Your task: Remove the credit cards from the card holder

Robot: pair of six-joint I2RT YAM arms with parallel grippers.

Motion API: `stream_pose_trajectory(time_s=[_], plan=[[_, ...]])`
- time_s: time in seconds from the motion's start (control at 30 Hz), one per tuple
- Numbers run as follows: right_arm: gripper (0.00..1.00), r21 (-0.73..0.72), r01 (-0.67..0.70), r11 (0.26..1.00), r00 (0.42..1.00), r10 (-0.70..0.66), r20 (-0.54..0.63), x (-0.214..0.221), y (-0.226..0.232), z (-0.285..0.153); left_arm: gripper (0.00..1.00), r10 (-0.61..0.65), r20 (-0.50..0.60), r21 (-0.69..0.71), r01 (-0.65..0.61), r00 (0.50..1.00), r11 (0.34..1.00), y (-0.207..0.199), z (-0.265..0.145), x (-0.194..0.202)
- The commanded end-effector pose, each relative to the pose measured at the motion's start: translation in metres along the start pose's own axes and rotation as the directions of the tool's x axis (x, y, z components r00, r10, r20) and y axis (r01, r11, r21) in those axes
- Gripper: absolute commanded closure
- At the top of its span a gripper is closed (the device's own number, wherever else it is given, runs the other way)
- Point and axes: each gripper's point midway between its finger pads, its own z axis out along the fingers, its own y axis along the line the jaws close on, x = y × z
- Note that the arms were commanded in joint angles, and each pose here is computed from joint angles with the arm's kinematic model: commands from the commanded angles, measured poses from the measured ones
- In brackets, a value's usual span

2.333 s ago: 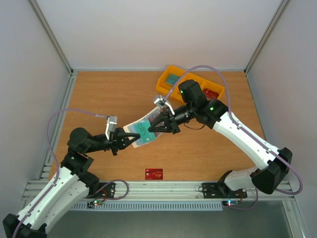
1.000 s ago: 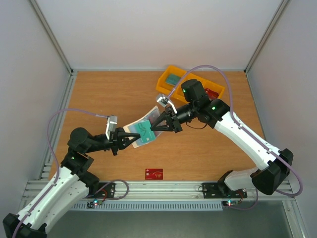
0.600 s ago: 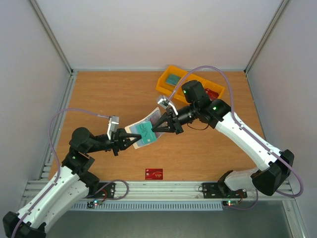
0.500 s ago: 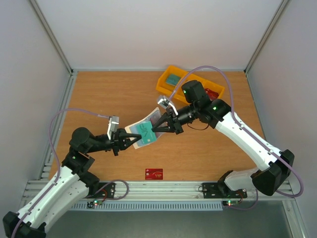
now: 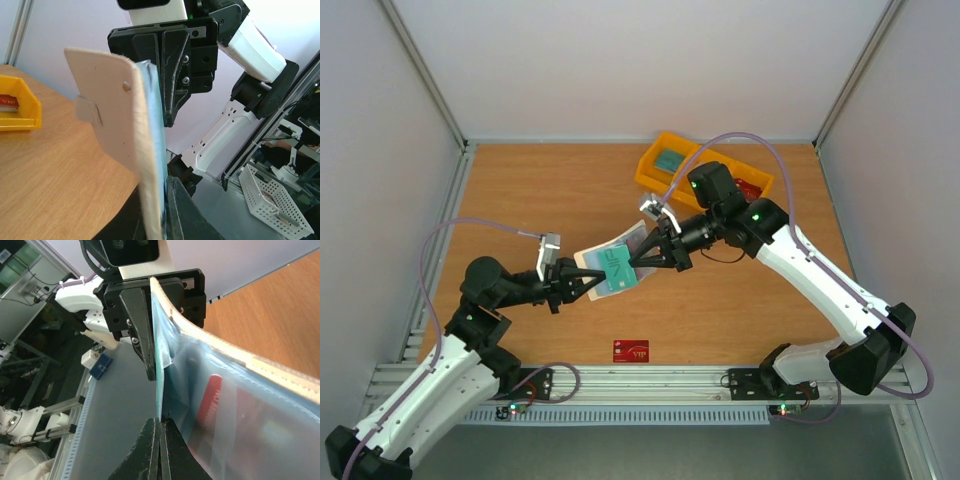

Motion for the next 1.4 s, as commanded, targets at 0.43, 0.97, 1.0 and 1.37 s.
stream_pose_trajectory(time_s=[0.43, 0.97, 1.0, 1.37], plan=[[0.99, 0.061, 0.038, 0.997, 0.999, -0.04, 0.032, -0.006, 0.006, -0.024, 1.0, 0.049, 0.045, 0.019, -0.05, 0.998, 0.999, -0.009, -0.003, -0.01], [0.86, -0.032, -0.014, 0.999, 0.999, 0.016, 0.046, -0.006, 0.001, -0.003, 1.0, 0.058, 0.047, 0.01, -0.058, 0.997, 0.998, -0.006, -0.002, -0.01], [0.83, -0.041, -0.019, 0.999, 0.999, 0.021, 0.05, -0.007, 0.002, -0.002, 1.0, 0.058, 0.047, 0.01, -0.058, 0.997, 0.998, -0.006, -0.002, -0.01], [0.99, -0.044, -0.008, 0.999, 0.998, 0.01, 0.067, -0.009, 0.005, -0.003, 1.0, 0.047, 0.049, -0.002, -0.047, 0.998, 0.999, -0.001, -0.002, -0.008]])
